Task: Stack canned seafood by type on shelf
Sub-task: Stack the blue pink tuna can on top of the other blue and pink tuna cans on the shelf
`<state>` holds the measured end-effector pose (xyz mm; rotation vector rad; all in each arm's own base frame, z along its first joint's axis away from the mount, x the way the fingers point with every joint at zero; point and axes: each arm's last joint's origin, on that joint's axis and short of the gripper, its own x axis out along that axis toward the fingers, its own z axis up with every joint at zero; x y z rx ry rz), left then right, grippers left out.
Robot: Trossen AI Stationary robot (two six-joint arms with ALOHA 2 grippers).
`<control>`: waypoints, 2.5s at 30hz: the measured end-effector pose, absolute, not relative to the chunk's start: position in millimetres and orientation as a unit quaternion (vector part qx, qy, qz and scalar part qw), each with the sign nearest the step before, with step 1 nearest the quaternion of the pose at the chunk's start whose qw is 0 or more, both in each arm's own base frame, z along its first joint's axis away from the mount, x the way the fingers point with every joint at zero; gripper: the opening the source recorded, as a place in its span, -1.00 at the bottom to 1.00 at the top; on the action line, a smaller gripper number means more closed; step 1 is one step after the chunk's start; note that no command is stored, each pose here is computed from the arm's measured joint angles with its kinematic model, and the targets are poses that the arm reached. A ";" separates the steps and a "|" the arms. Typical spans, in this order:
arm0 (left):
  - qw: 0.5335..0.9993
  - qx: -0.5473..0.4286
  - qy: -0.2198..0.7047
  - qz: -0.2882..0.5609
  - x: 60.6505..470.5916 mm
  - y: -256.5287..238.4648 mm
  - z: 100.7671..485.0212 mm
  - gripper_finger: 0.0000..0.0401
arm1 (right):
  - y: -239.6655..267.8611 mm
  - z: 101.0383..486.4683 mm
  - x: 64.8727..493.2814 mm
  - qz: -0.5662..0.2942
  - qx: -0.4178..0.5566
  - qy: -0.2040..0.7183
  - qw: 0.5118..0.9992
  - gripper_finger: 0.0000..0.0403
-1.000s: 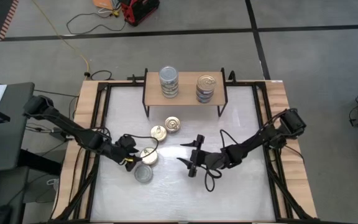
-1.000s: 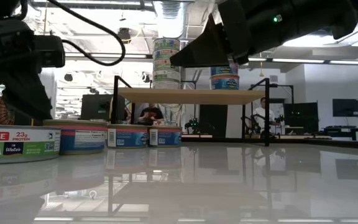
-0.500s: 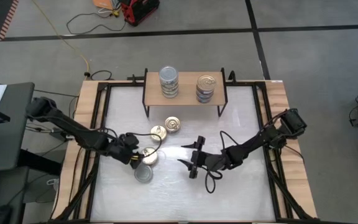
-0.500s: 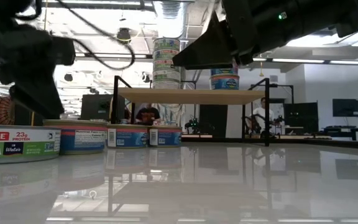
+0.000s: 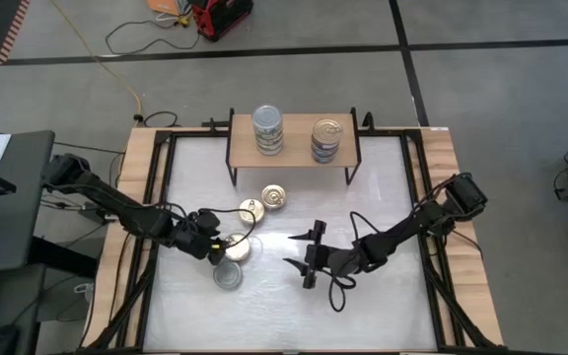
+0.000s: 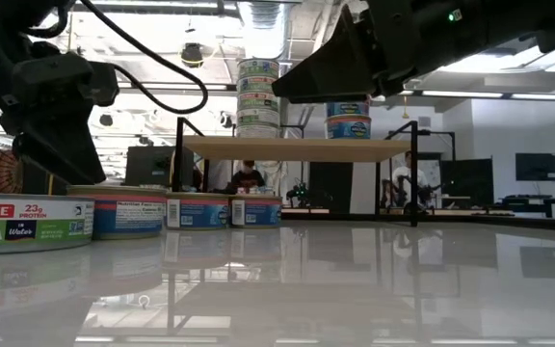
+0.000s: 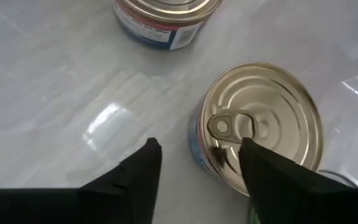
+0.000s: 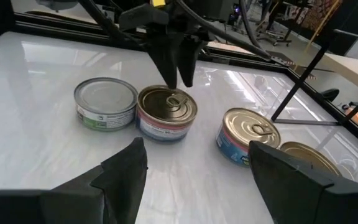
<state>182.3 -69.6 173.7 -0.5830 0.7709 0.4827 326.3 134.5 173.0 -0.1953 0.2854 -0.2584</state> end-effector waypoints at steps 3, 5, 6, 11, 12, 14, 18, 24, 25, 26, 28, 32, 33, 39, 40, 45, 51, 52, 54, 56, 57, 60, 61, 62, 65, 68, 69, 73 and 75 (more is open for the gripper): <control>0.852 -0.281 0.373 0.236 184.2 -70.3 169.7 -0.19 | 134.2 172.9 326.4 -0.129 -0.096 0.142 0.977 0.52; 0.848 -0.287 0.374 0.241 187.3 -71.1 166.1 -0.33 | 134.2 173.0 326.4 -0.129 -0.096 0.141 0.977 0.52; 0.847 -0.288 0.375 0.243 189.7 -71.3 164.3 -0.40 | 134.3 173.0 326.4 -0.129 -0.096 0.141 0.977 0.52; 0.846 -0.291 0.383 0.231 200.9 -70.0 156.8 -0.66 | 134.6 173.0 326.3 -0.128 -0.096 0.141 0.977 0.52; 0.847 -0.289 0.384 0.228 201.9 -69.4 156.5 -0.70 | 134.6 173.0 326.3 -0.128 -0.096 0.141 0.977 0.52; 0.848 -0.284 0.387 0.224 203.2 -67.8 155.8 -0.78 | 134.6 173.0 326.3 -0.128 -0.095 0.141 0.977 0.52; 0.850 -0.273 0.394 0.220 204.3 -64.6 155.2 -0.96 | 134.9 172.7 326.1 -0.128 -0.096 0.143 0.977 0.52; 0.848 -0.261 0.405 0.222 201.0 -62.9 150.6 -1.00 | 137.2 172.0 324.8 -0.124 -0.099 0.146 0.977 0.52; 0.846 -0.260 0.408 0.224 200.0 -62.5 149.6 -1.00 | 137.2 172.0 324.8 -0.124 -0.099 0.146 0.977 0.52; 0.843 -0.260 0.412 0.228 198.8 -62.0 148.3 -1.00 | 137.2 172.0 324.8 -0.123 -0.099 0.146 0.977 0.52; 0.841 -0.261 0.413 0.231 197.7 -61.6 146.9 -1.00 | 137.2 172.0 324.8 -0.123 -0.099 0.146 0.977 0.52; 0.838 -0.252 0.420 0.241 195.3 -60.4 145.5 -1.00 | 137.1 172.0 324.9 -0.124 -0.099 0.146 0.977 0.52; 0.836 -0.248 0.422 0.246 194.4 -59.8 145.0 -1.00 | 137.1 172.0 324.9 -0.124 -0.099 0.146 0.977 0.52; 0.828 -0.245 0.436 0.254 192.1 -56.7 142.6 -1.00 | 137.1 172.0 324.9 -0.124 -0.099 0.146 0.977 0.52; 0.828 -0.241 0.434 0.260 191.8 -55.5 142.1 -1.00 | 137.1 171.8 324.9 -0.124 -0.099 0.147 0.976 0.52; 0.829 -0.232 0.430 0.274 190.8 -53.2 141.9 -1.00 | 136.7 170.1 324.3 -0.124 -0.101 0.155 0.975 0.52; 0.840 -0.227 0.415 0.266 187.6 -51.6 162.3 -1.00 | 136.7 170.2 324.4 -0.124 -0.100 0.154 0.975 0.52; 0.842 -0.224 0.414 0.263 186.5 -51.1 168.1 -1.00 | 136.6 170.2 324.4 -0.124 -0.100 0.154 0.975 0.52; 0.850 -0.213 0.410 0.254 185.9 -50.7 179.2 -0.97 | 136.5 170.2 324.5 -0.124 -0.100 0.154 0.975 0.52; 0.852 -0.195 0.417 0.250 183.9 -49.9 188.3 -0.90 | 136.2 170.1 324.6 -0.124 -0.100 0.155 0.975 0.52; 0.852 -0.184 0.422 0.248 183.0 -49.6 193.3 -0.86 | 136.0 170.2 324.7 -0.125 -0.100 0.155 0.975 0.52; 0.859 -0.135 0.436 0.232 184.4 -49.8 210.6 -0.69 | 136.0 170.1 324.7 -0.125 -0.100 0.155 0.975 0.52; 0.863 -0.113 0.440 0.220 185.7 -50.2 216.8 -0.63 | 136.0 170.1 324.6 -0.125 -0.100 0.155 0.975 0.52; 0.868 -0.088 0.444 0.205 187.4 -51.5 222.8 -0.57 | 136.0 169.9 324.6 -0.125 -0.101 0.156 0.975 0.52; 0.876 -0.008 0.456 0.158 194.3 -55.5 239.3 -0.35 | 135.5 167.3 323.6 -0.124 -0.110 0.169 0.972 0.52; 0.870 0.067 0.473 0.119 202.5 -58.6 254.2 -0.15 | 134.8 163.8 322.2 -0.123 -0.121 0.187 0.967 0.52; 0.865 0.092 0.482 0.101 205.5 -59.9 258.8 -0.09 | 134.8 162.6 321.6 -0.123 -0.124 0.192 0.966 0.52; 0.819 0.192 0.541 0.007 216.9 -66.5 266.4 0.13 | 136.4 159.5 319.1 -0.127 -0.098 0.203 0.966 0.52; 0.786 0.241 0.566 -0.058 221.4 -71.4 263.8 0.21 | 137.7 159.4 318.5 -0.130 -0.075 0.200 0.968 0.52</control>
